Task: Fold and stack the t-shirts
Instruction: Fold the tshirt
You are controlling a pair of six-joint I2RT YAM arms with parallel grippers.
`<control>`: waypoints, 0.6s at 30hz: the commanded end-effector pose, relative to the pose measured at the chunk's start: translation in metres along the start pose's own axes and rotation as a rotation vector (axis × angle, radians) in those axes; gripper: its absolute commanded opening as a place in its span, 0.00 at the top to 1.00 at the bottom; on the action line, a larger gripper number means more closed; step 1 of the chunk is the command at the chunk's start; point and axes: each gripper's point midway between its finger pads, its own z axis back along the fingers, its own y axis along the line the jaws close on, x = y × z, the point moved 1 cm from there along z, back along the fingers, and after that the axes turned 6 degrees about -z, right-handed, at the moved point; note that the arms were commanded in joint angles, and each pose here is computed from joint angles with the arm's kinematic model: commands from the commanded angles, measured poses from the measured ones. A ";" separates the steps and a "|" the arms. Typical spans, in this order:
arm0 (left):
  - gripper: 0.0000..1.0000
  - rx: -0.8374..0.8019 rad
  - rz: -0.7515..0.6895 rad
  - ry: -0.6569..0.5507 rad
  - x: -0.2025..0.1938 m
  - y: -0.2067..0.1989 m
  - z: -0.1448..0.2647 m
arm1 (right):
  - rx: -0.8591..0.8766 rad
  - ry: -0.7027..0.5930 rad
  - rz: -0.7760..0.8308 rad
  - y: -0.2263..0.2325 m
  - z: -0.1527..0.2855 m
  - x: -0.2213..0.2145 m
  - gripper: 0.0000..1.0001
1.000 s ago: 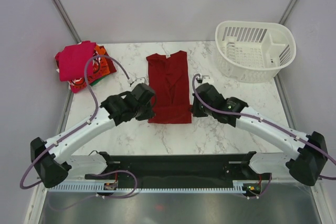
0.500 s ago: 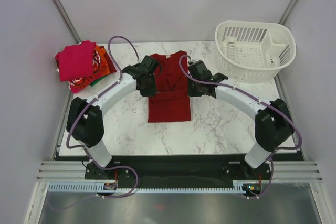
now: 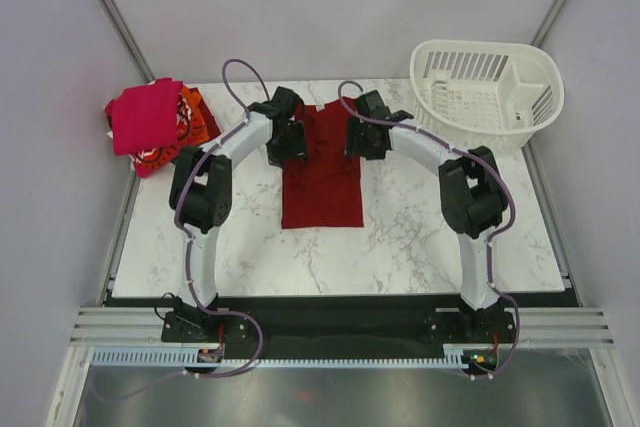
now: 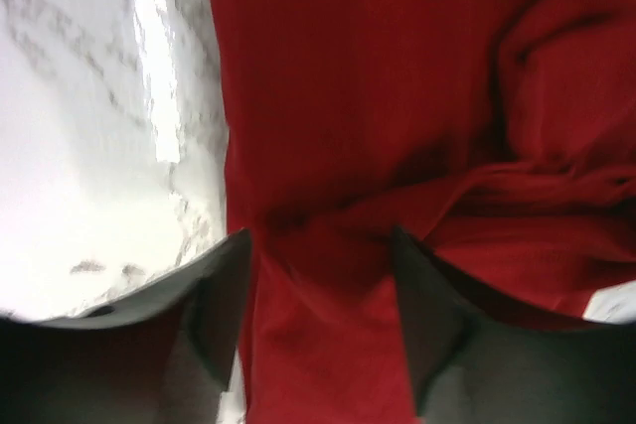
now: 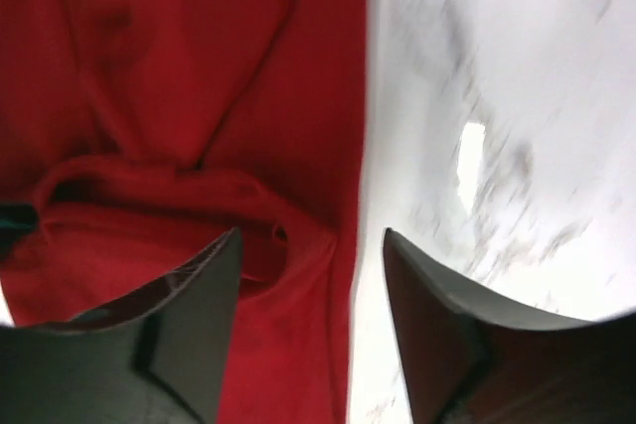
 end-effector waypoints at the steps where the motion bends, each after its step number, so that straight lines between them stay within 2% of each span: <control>1: 0.30 -0.107 -0.002 -0.051 0.041 -0.009 0.003 | -0.014 -0.101 -0.101 -0.008 0.005 0.071 0.32; 3: 0.18 -0.130 -0.007 -0.117 0.070 -0.010 0.018 | -0.024 -0.171 -0.118 -0.003 0.020 0.101 0.30; 5: 0.16 -0.129 -0.015 -0.178 0.091 -0.009 0.040 | -0.002 -0.227 -0.118 0.003 0.045 0.119 0.29; 9: 0.15 -0.060 -0.032 -0.291 0.104 0.004 0.089 | 0.054 -0.249 -0.060 0.017 0.075 0.108 0.29; 12: 0.20 -0.052 -0.016 -0.271 0.082 0.011 0.098 | 0.142 -0.186 -0.030 0.027 0.076 0.072 0.38; 14: 0.29 -0.065 -0.030 -0.223 0.058 0.008 0.089 | 0.241 -0.111 -0.020 0.038 0.070 0.042 0.51; 15: 0.34 -0.074 -0.038 -0.216 0.050 0.006 0.087 | 0.272 -0.104 -0.018 0.043 0.068 0.037 0.61; 16: 0.36 -0.090 -0.045 -0.225 0.045 0.003 0.092 | 0.285 -0.082 -0.009 0.046 0.064 0.026 0.66; 17: 0.38 -0.108 -0.057 -0.201 0.030 -0.001 0.080 | 0.302 -0.046 -0.005 0.046 0.058 0.013 0.72; 18: 0.42 -0.140 -0.065 -0.189 0.024 -0.007 0.077 | 0.320 -0.041 0.001 0.049 0.055 0.011 0.81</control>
